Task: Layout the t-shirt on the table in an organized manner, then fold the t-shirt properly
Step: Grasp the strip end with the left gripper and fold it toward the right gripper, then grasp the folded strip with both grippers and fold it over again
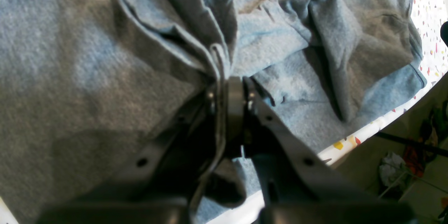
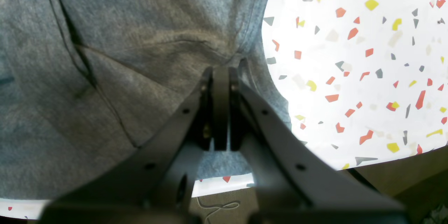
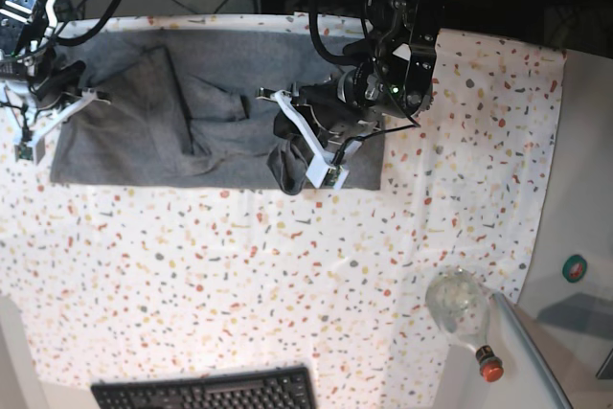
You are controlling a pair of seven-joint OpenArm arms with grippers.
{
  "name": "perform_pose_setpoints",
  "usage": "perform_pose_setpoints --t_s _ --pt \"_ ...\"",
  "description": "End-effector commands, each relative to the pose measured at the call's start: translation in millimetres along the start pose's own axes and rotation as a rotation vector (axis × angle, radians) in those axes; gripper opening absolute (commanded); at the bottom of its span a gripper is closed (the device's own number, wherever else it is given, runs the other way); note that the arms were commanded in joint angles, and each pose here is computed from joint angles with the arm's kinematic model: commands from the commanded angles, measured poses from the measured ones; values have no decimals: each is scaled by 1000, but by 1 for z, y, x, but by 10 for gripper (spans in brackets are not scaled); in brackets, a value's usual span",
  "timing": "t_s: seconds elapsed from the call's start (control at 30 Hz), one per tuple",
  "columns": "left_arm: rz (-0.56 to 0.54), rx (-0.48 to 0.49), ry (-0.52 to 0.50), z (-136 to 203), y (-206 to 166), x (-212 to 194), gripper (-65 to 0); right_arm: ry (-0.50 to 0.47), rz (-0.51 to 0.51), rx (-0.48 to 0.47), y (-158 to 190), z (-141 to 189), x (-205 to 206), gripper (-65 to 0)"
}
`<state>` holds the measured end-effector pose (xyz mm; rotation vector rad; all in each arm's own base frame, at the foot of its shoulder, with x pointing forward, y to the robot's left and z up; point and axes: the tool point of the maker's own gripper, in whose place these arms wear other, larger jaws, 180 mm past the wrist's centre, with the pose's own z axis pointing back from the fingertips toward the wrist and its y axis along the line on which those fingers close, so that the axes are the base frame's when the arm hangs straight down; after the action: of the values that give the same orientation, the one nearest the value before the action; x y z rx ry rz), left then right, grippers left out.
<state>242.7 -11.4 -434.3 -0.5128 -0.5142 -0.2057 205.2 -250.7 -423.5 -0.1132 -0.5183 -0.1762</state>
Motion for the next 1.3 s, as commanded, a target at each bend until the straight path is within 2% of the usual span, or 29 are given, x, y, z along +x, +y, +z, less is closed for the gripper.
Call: perform_pose_setpoints --t_s 0.0,0.07,0.1,0.23,0.3,0.37,0.43,0.57,0.63,0.67,0.7,0.77,0.8,0.9,0.97,1.0,1.07,1.1,1.17,1.27 --pt "-7 -23 -51 2 -7 16 -650 -41 6 -7 -3 3 12 -650" --pt "-7 -23 -51 2 -7 16 -650 -41 6 -7 -3 3 12 -650" --pt "-7 -23 -51 2 -7 16 -612 -41 6 -7 -3 3 12 -650" --pt "-19 -30 -62 1 -10 24 -359 -41 6 -7 -3 3 12 -650" --pt "-66 -61 -46 -3 -24 23 -258 -41 6 -7 -3 3 12 -650" --pt "-135 -104 -39 -10 -45 29 -184 -41 7 -6 -3 3 12 -650" --pt "-204 -146 -10 -19 -65 29 -153 -42 8 -4 -2 3 12 -650" --pt "-395 -237 0 -27 -117 43 -197 -59 3 -4 -2 3 20 -650" --pt "-433 -237 -66 -15 -123 67 -263 -71 4 -6 -2 4 25 -650" --pt "-416 -217 -107 -7 -115 80 -313 -78 10 -12 -5 6 28 -650" --pt "-381 -168 -132 3 -92 88 -388 -97 17 -22 -9 8 35 -650" --pt "-273 -26 -161 28 -24 95 -581 -121 -9 -43 -18 12 44 -650" --pt "-209 49 -168 41 12 93 -650 -144 -41 -50 -25 15 52 -650" --pt "-3 300 -176 92 129 66 -650 -210 -206 -3 -44 23 62 -650" --pt "62 421 -158 126 181 41 -650 -224 -314 77 -47 27 62 -443" --pt "65 459 -148 139 198 30 -650 -227 -336 117 -50 28 63 -359" --pt "56 493 -142 156 217 10 -650 -210 -336 247 -42 24 63 -239" --pt "50 495 -143 160 222 2 -650 -198 -349 310 -38 20 60 -207" --pt "63 506 -151 168 230 -14 -650 -153 -407 395 -35 6 48 -197" --pt "90 513 -165 167 235 -29 -650 -85 -482 418 -45 -18 39 -197"
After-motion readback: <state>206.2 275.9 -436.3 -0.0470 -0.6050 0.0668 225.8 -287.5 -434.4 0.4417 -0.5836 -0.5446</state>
